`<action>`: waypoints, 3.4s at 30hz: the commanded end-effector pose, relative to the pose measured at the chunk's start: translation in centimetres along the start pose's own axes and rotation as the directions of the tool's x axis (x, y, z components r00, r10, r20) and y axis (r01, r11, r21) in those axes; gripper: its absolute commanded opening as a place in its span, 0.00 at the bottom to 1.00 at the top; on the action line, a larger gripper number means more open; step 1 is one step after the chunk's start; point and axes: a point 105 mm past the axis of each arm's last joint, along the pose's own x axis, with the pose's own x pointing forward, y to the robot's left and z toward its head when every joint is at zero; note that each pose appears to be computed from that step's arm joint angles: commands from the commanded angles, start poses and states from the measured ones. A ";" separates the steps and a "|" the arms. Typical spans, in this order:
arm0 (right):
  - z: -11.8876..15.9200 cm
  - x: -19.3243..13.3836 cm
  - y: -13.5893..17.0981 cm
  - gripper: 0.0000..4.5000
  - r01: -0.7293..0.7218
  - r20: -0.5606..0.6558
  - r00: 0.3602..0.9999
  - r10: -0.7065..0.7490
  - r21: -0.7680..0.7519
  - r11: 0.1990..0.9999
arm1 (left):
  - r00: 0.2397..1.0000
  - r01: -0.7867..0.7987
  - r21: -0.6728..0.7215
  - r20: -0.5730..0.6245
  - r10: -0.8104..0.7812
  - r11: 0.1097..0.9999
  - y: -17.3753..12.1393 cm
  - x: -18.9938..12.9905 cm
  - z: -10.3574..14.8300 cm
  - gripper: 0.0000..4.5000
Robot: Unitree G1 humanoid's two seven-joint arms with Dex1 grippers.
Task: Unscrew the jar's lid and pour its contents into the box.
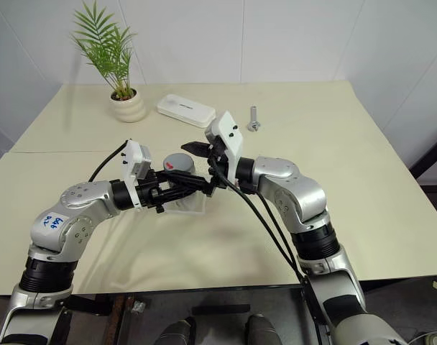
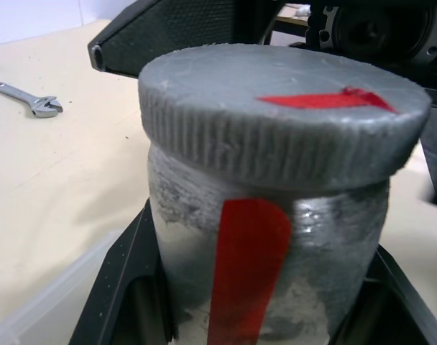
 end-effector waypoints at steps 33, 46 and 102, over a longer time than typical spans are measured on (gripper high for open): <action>3.0 -1.7 0.6 1.00 -0.362 -0.048 0.932 0.360 -0.199 0.911 | 0.947 0.300 0.242 0.043 -0.319 0.923 -1.9 -1.2 3.2 0.43; 3.7 0.1 2.3 1.00 -0.332 0.017 0.941 0.339 -0.170 0.928 | 0.956 0.272 0.224 0.053 -0.290 0.936 -1.7 -1.1 2.8 0.43; 4.0 1.5 2.0 1.00 -0.308 -0.102 0.951 0.293 -0.193 0.932 | 0.965 0.217 0.195 0.103 -0.240 0.956 -1.6 -1.3 2.9 0.43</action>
